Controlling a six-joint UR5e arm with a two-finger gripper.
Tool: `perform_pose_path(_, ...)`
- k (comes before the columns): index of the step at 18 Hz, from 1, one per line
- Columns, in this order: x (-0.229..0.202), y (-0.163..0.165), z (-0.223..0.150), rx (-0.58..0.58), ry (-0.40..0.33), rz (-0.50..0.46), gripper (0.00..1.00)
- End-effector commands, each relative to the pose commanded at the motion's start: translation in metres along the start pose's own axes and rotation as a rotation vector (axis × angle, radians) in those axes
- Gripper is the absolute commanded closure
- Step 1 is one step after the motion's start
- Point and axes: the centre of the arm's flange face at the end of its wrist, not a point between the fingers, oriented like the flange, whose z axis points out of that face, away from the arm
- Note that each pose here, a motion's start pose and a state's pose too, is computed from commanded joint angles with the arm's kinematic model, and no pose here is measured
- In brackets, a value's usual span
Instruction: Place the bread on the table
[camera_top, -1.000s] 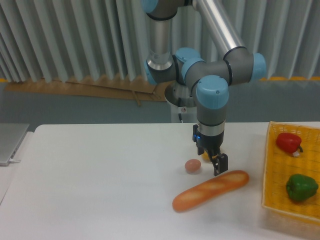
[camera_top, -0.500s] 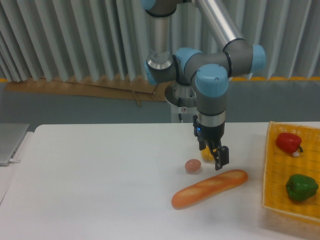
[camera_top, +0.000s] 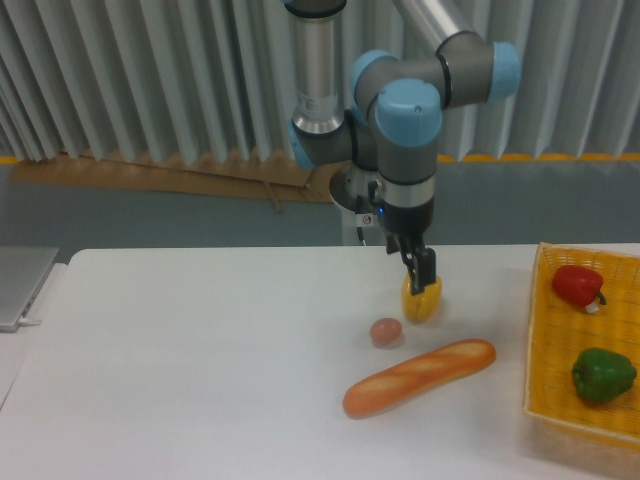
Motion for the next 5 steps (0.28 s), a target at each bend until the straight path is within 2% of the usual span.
perform_pose_path(5,0.017,-0.007,-0.010,0.000,0.015,0.016,0.00)
